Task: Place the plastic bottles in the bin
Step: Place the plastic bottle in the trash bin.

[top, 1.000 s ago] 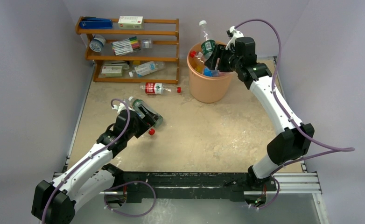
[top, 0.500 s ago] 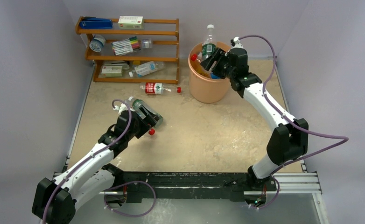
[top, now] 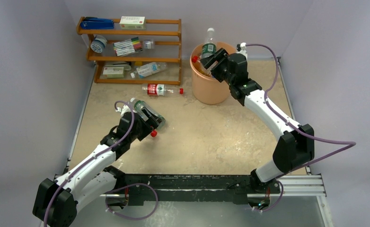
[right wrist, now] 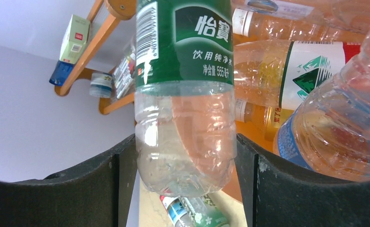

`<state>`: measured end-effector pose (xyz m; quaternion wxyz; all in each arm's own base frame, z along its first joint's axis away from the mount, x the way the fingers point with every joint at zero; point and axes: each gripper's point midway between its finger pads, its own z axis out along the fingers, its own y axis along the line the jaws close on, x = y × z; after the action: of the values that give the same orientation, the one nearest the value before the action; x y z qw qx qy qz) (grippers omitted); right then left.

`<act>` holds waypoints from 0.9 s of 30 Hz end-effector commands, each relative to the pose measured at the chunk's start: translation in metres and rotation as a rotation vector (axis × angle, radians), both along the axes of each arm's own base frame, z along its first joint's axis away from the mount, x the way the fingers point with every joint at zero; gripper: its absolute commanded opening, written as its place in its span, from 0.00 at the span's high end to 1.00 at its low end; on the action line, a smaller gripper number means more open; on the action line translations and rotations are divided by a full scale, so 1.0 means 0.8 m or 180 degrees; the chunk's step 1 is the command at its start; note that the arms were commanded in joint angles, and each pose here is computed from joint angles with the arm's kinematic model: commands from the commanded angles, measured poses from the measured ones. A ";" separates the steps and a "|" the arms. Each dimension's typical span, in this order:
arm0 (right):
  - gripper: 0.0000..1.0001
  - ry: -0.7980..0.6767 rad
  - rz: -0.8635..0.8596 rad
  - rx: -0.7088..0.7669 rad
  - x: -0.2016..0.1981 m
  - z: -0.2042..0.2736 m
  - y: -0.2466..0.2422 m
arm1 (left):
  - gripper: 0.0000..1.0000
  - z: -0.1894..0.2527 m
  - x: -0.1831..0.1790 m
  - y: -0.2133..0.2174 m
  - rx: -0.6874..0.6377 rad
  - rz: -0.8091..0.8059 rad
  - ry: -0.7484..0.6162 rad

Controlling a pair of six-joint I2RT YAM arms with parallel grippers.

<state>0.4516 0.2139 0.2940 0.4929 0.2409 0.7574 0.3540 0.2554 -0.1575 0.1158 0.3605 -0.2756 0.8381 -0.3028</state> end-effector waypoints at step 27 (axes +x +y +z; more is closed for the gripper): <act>0.04 -0.0776 0.0331 -0.0289 -0.096 0.106 -0.022 | 0.08 0.023 0.010 -0.006 -0.0080 -0.0015 -0.0183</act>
<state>0.3752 0.1885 0.3756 0.5638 0.1717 0.7183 0.3696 0.2554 -0.1574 0.1158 0.3606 -0.2757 0.8381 -0.3027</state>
